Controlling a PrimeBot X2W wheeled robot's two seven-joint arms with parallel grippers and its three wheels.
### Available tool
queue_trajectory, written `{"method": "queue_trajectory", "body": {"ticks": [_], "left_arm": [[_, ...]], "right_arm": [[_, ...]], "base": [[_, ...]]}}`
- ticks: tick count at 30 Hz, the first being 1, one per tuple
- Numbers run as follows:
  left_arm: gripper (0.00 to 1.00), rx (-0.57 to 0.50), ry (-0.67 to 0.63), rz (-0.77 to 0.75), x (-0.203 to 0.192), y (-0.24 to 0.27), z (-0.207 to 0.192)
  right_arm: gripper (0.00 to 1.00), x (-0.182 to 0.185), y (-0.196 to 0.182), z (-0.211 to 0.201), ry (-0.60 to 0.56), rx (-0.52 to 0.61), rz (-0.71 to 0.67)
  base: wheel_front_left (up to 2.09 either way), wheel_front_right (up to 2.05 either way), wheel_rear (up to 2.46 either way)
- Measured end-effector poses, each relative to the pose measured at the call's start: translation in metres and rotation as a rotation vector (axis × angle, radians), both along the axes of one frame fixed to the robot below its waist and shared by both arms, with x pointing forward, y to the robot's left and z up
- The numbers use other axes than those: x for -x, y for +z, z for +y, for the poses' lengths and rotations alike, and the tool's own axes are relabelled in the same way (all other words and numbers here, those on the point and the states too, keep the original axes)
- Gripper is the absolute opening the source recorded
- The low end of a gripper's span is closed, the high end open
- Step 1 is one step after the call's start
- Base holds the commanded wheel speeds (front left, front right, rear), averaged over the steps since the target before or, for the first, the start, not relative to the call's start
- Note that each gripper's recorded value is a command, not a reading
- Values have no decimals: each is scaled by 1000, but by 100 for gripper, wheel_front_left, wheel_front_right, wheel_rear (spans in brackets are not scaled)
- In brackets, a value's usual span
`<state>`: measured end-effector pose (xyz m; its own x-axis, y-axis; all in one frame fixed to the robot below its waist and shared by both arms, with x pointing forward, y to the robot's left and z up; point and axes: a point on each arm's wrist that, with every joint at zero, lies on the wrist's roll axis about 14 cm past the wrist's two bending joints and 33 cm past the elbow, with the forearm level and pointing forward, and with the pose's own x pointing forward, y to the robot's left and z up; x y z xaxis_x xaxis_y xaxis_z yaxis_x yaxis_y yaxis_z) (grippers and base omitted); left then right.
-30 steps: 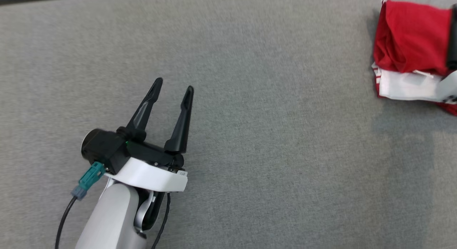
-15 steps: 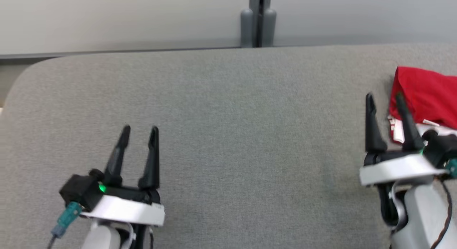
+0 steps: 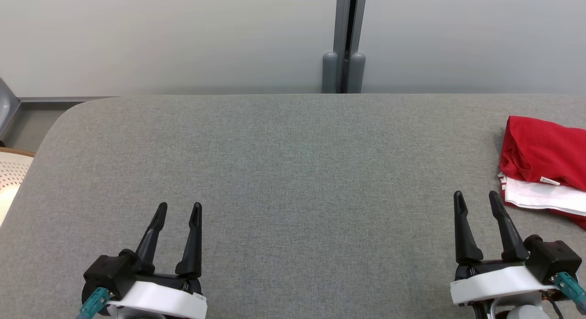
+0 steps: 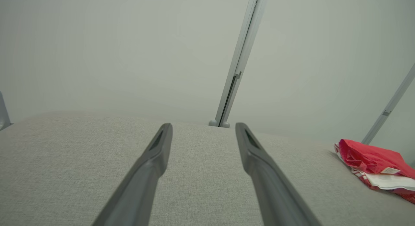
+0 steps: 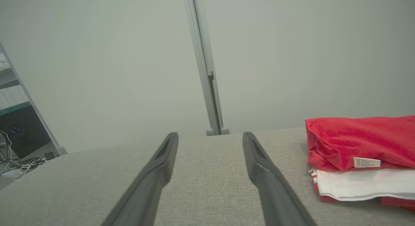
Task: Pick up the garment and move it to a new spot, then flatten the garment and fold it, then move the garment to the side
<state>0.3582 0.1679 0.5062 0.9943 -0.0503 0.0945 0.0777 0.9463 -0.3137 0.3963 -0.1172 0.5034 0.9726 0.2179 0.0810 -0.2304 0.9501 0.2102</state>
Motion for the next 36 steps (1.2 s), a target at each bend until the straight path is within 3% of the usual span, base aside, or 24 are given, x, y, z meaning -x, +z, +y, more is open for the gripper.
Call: {"method": "queue_trajectory", "body": {"ticks": [16, 34, 35, 36], "left_arm": [[100, -38, 68, -32, 0, 11, 20], [100, 5, 85, 9, 2, -2, 24], [0, 8, 86, 9, 2, -2, 24], [0, 10, 87, 17, 3, -5, 24]], "right_arm": [[100, 2, 2, 10, 30, 9, -9], [100, 1, -1, 10, 30, 10, -1], [0, 1, -1, 10, 31, 10, -1], [0, 1, -4, 10, 31, 11, 7]], "base": [[0, 0, 0], [0, 0, 0], [0, 0, 0], [0, 0, 0]]}}
